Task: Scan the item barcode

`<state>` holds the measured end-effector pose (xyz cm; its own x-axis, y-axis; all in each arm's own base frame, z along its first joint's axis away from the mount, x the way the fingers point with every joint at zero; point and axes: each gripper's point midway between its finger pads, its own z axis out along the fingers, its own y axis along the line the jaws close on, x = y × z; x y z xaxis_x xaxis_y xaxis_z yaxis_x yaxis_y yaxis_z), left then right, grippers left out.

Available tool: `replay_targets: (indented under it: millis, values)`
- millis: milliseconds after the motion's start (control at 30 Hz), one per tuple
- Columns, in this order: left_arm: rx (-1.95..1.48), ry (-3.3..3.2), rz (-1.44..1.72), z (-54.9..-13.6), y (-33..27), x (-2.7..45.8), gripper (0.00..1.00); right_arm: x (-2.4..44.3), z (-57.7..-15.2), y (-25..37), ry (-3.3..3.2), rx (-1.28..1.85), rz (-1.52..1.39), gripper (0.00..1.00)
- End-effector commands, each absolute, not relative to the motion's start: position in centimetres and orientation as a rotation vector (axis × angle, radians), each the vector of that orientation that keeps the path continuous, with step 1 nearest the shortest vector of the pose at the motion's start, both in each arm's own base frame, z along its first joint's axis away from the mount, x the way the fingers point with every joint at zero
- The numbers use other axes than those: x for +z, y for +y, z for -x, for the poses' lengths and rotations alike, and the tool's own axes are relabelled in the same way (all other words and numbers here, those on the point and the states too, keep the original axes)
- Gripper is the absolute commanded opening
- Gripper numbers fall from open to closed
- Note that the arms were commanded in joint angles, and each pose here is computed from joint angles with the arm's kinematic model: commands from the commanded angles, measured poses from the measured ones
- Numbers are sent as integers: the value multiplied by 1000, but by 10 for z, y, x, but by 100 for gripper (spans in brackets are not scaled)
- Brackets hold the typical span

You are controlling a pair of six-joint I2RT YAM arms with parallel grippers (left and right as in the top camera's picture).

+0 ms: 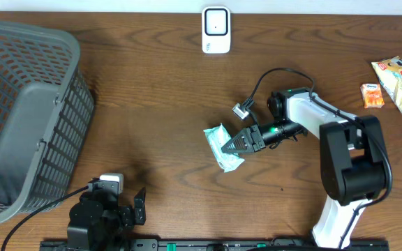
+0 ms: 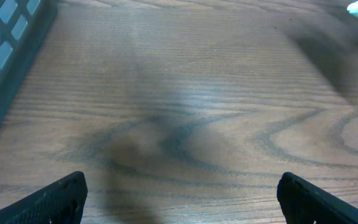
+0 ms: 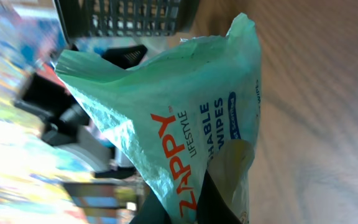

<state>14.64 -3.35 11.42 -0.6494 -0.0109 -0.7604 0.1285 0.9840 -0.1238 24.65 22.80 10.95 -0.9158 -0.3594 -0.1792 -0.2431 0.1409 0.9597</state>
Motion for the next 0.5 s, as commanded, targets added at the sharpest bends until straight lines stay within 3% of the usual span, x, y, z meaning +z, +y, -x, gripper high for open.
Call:
replay_targets:
  millis: [0,200,367,467]
  values:
    - [-223,2265,-99,-146,-36,116,98,127,-255,229,-2402,-1910,-931,2]
    - [-223,2265,-99,-146,-36,116,98,69,-325,219,-2970,-1143,-812,1]
    - [-223,2265,-99,-146,-36,116,98,68,-380,238,-3301,-880,-936,1]
    - [-223,2265,-99,-146,-36,116,98,78,-424,230,-3576,-561,-936,1]
